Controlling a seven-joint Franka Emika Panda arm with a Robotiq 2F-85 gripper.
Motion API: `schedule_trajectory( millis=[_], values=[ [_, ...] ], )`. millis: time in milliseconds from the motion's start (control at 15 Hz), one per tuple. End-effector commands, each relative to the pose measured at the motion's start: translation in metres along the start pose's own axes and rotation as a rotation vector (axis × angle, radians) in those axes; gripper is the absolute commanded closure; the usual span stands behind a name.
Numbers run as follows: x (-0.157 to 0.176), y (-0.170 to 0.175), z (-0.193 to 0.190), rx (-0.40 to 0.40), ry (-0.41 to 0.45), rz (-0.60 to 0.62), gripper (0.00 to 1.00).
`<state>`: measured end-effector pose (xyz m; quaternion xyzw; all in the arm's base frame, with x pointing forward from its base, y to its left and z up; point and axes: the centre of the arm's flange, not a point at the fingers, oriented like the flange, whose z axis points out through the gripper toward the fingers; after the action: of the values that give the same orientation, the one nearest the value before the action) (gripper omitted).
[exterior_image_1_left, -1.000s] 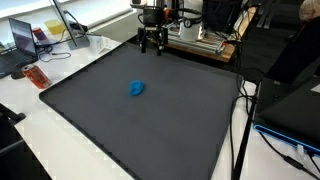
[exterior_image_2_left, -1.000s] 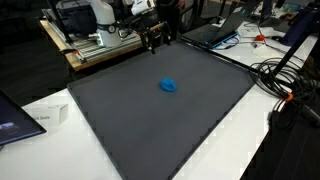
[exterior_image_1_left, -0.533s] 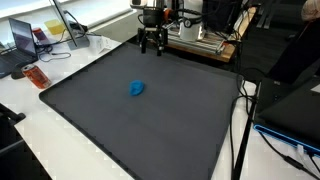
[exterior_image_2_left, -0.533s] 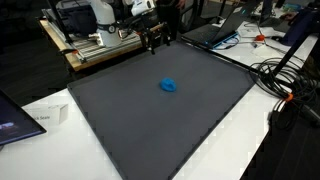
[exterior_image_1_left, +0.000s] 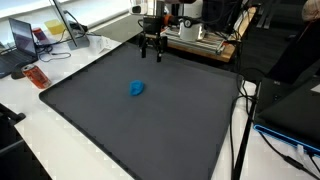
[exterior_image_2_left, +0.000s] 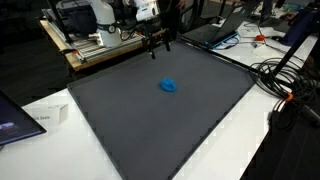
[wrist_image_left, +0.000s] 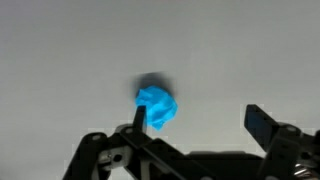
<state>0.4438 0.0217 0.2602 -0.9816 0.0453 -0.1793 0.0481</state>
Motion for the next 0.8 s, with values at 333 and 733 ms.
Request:
schedule_trajectory(
  millis=[333,733],
  values=[
    [0.063,-0.029,-0.005,-0.081,-0.045,-0.022,0.0],
    [0.089,-0.047,0.01,-0.088,-0.141,-0.084,0.0]
  ],
)
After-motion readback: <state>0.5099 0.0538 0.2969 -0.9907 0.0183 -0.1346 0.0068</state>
